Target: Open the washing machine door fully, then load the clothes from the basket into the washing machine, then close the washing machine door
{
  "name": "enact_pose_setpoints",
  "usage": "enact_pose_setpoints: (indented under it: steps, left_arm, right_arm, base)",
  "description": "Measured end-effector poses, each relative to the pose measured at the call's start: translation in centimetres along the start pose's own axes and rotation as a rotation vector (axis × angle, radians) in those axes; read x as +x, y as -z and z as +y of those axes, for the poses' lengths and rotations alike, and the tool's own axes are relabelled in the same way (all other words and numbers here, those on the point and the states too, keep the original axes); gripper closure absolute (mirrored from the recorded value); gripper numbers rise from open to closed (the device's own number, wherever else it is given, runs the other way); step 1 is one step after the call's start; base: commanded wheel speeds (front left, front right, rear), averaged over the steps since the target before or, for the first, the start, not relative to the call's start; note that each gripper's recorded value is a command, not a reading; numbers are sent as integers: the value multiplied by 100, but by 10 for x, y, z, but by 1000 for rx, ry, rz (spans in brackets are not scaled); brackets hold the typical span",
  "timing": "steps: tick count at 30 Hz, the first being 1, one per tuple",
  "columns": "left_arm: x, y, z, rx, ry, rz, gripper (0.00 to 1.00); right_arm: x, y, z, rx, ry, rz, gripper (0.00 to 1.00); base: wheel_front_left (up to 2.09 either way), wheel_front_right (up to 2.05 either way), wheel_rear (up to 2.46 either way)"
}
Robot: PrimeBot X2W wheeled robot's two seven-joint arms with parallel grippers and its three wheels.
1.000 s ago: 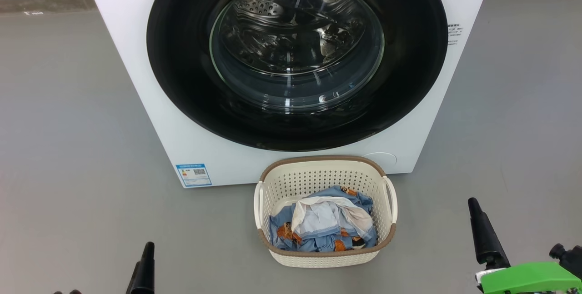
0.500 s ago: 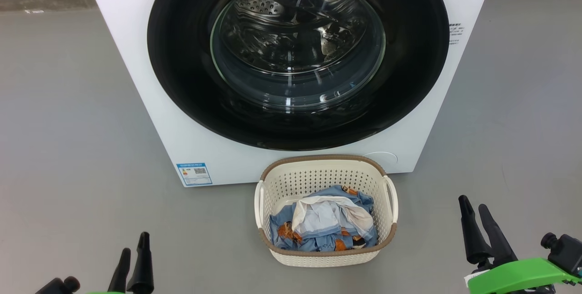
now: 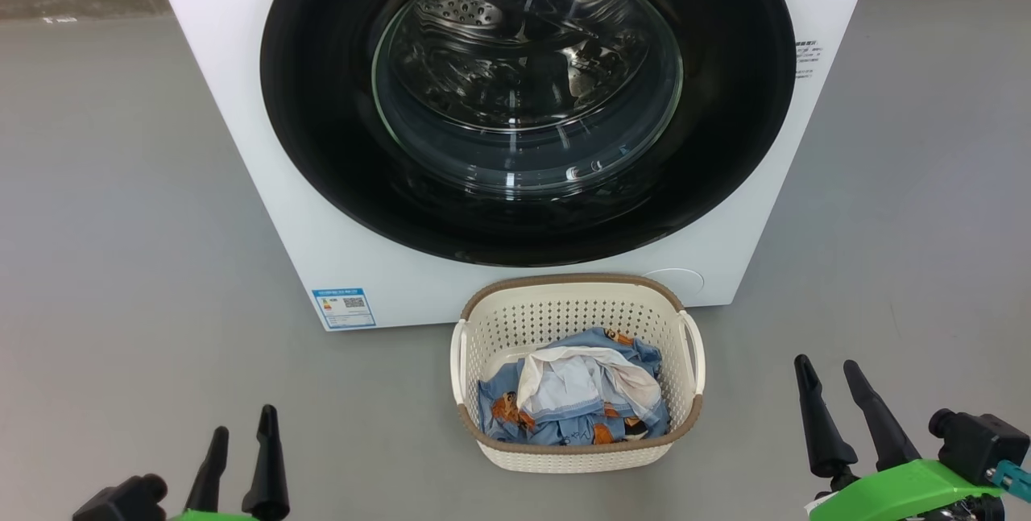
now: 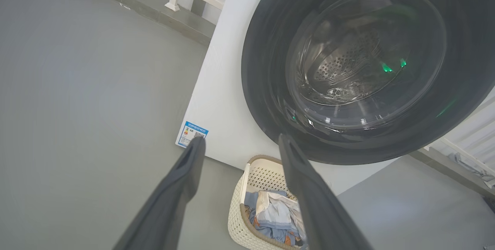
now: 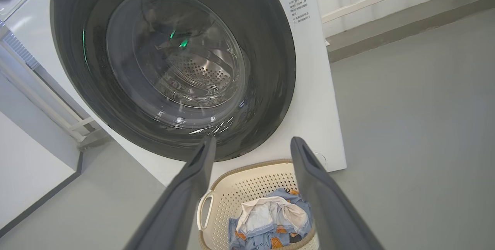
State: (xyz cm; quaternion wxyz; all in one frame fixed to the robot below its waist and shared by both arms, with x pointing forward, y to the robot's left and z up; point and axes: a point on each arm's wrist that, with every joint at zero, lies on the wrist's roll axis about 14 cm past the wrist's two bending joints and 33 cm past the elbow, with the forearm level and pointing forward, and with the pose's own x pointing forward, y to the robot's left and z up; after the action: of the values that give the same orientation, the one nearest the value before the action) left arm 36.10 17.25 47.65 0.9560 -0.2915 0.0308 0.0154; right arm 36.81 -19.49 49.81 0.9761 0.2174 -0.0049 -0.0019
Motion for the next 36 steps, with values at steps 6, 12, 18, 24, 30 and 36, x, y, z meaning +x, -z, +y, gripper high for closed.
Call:
enact_pose_setpoints:
  steps: [6,12,18,24,30,36]
  left_arm:
    - [1,-2,-6,99,23,-13,0]
    - [0,-5,-8,174,33,-30,0]
    - [1,-10,-11,232,47,-56,0]
    - [1,-14,-14,299,59,-77,0]
    - [-2,-16,-13,369,67,-90,0]
    - [-3,-19,-17,434,84,-109,0]
  right_arm:
    - [0,-1,2,-76,-12,-9,0]
    - [1,-2,6,-142,-28,-20,0]
    - [1,-4,7,-186,-37,-33,0]
    - [1,-4,10,-255,-54,-41,0]
    - [1,-3,14,-325,-73,-45,0]
    - [1,-4,17,-388,-92,-54,0]
  base:
    - [0,0,0]
    - [0,0,0]
    - [0,0,0]
    - [0,0,0]
    - [0,0,0]
    - [0,0,0]
